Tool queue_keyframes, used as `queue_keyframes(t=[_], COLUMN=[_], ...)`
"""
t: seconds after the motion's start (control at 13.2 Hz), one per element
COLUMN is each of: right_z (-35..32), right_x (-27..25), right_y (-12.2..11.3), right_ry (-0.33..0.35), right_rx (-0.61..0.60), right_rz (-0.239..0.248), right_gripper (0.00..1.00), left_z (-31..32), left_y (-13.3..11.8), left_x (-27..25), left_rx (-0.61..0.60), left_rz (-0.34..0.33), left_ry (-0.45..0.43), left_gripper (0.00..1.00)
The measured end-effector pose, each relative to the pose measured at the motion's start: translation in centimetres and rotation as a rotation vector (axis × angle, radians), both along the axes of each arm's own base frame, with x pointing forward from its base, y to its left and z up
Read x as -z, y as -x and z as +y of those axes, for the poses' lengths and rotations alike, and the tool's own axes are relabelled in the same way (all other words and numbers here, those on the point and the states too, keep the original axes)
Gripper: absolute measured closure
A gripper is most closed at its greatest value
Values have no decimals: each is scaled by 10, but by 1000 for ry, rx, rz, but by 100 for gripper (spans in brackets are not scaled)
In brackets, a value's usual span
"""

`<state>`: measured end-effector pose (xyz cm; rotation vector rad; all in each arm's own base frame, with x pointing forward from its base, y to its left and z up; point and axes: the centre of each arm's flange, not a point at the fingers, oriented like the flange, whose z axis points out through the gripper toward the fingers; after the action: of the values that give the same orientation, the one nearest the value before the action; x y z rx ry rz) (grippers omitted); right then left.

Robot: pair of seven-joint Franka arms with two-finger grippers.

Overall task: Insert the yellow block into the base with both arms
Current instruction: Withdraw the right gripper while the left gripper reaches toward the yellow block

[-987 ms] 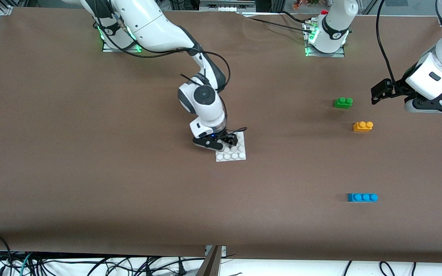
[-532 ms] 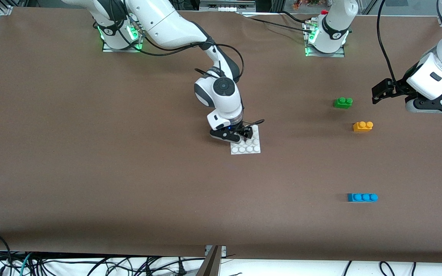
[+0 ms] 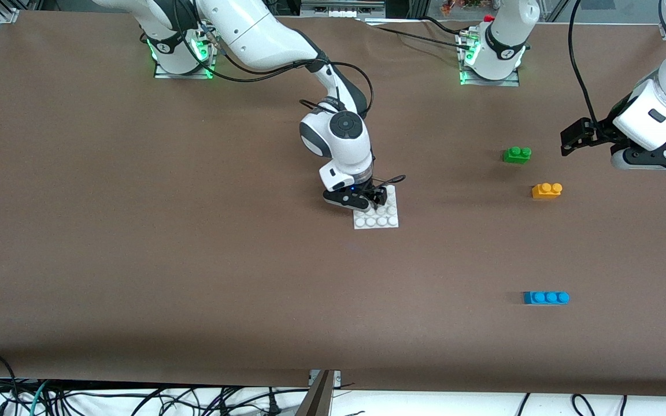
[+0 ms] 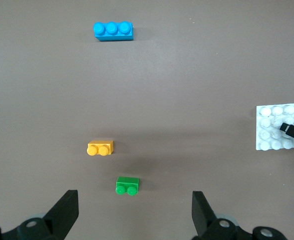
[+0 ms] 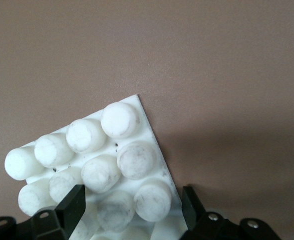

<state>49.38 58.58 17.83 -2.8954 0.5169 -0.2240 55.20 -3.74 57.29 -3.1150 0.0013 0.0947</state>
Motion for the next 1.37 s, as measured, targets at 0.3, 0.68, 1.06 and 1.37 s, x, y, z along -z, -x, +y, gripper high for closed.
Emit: queue_keyframes(t=[0.3,0.68,1.06,1.37], right_z=[-7,-23,-156,-291], right_x=[-11,-89,-176,-254], right_y=[-15,-54,-131,-148], right_ry=[26,34,123,150], right_rx=[21,37,-99,-232], right_rz=[8,56,133,215], right_gripper=[10,7,4,2], left_z=[0,0,1,4], left_y=[0,0,0,1], left_x=[0,0,0,1], left_rx=[0,-1,-1,-7], left_rz=[0,1,2,13], left_ry=[0,0,0,-1], left_gripper=[0,0,0,0])
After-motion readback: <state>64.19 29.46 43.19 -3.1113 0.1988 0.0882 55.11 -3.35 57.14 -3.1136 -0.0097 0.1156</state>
